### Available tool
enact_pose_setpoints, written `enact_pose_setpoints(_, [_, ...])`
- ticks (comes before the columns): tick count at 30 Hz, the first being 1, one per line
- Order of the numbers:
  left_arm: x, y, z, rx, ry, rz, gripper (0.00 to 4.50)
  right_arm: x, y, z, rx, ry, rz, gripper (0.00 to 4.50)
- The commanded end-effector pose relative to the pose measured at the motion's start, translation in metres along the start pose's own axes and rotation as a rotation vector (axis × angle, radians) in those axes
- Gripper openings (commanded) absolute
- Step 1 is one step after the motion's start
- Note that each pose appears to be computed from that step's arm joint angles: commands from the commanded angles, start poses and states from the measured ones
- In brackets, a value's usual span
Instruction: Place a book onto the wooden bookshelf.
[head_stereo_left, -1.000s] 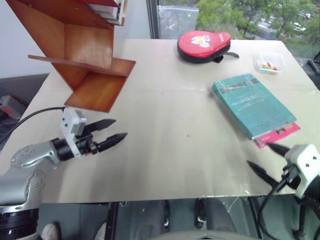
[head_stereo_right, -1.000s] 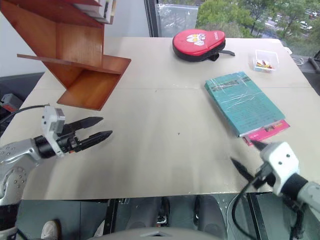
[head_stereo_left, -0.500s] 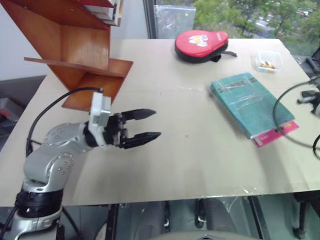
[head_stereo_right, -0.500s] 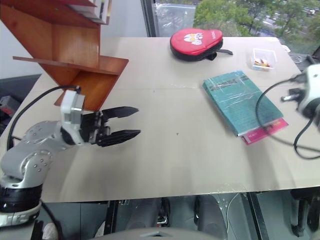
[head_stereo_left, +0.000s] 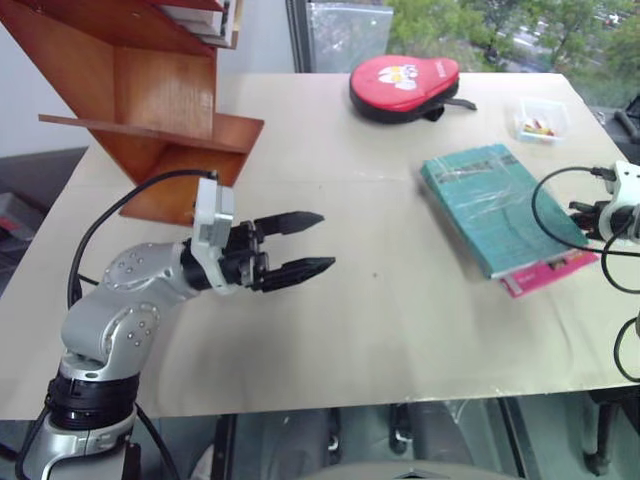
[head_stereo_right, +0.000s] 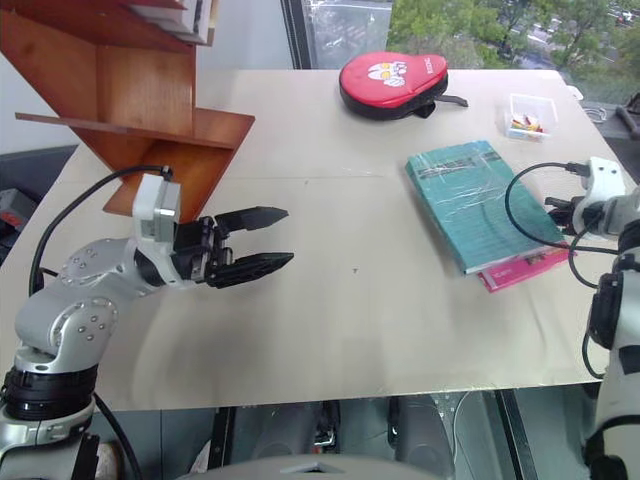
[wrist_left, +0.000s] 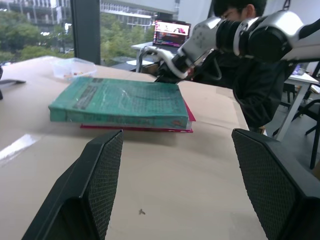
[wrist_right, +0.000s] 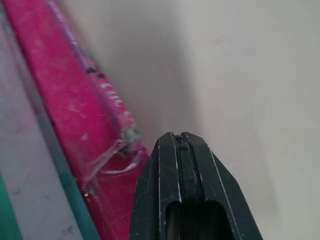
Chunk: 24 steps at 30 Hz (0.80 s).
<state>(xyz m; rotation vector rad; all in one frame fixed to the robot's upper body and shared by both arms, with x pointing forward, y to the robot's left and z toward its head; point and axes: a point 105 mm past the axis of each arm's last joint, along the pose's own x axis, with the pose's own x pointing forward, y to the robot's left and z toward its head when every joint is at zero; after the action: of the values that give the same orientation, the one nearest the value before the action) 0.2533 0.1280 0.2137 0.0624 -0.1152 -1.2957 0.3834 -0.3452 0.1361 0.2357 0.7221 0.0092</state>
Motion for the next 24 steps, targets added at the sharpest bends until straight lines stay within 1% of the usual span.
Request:
enact_pose_setpoints(1, [-0.003,-0.004,0.014,0.055,-0.014,0.009,3.66,-0.004,0.016,0.001,-0.030,0.034,0.133,0.04])
enact_pose_setpoints(7, [-0.005,-0.003,0.014,0.055,-0.008,0.030,3.66,0.000,0.051,-0.003,-0.069,0.085,0.335,0.04])
enact_pose_setpoints(11, [-0.007,-0.003,0.012,0.052,0.000,0.037,3.66,0.003,0.069,-0.009,-0.083,0.107,0.442,0.04])
enact_pose_setpoints(13, [-0.008,-0.003,0.012,0.051,0.004,0.038,3.66,0.003,0.073,-0.010,-0.098,0.107,0.475,0.04])
enact_pose_setpoints(15, [-0.008,-0.003,0.012,0.050,0.006,0.039,3.66,0.007,0.064,-0.009,-0.094,0.079,0.401,0.04])
enact_pose_setpoints(19, [-0.009,-0.003,0.011,0.046,0.012,0.037,3.66,0.015,0.036,-0.003,-0.049,-0.023,0.210,0.04])
enact_pose_setpoints(21, [-0.009,-0.003,0.011,0.046,0.014,0.036,3.66,0.021,0.032,-0.004,-0.035,-0.055,0.167,0.04])
enact_pose_setpoints(24, [-0.010,-0.002,0.011,0.047,0.016,0.038,3.66,0.033,0.034,-0.006,-0.027,-0.102,0.128,0.04])
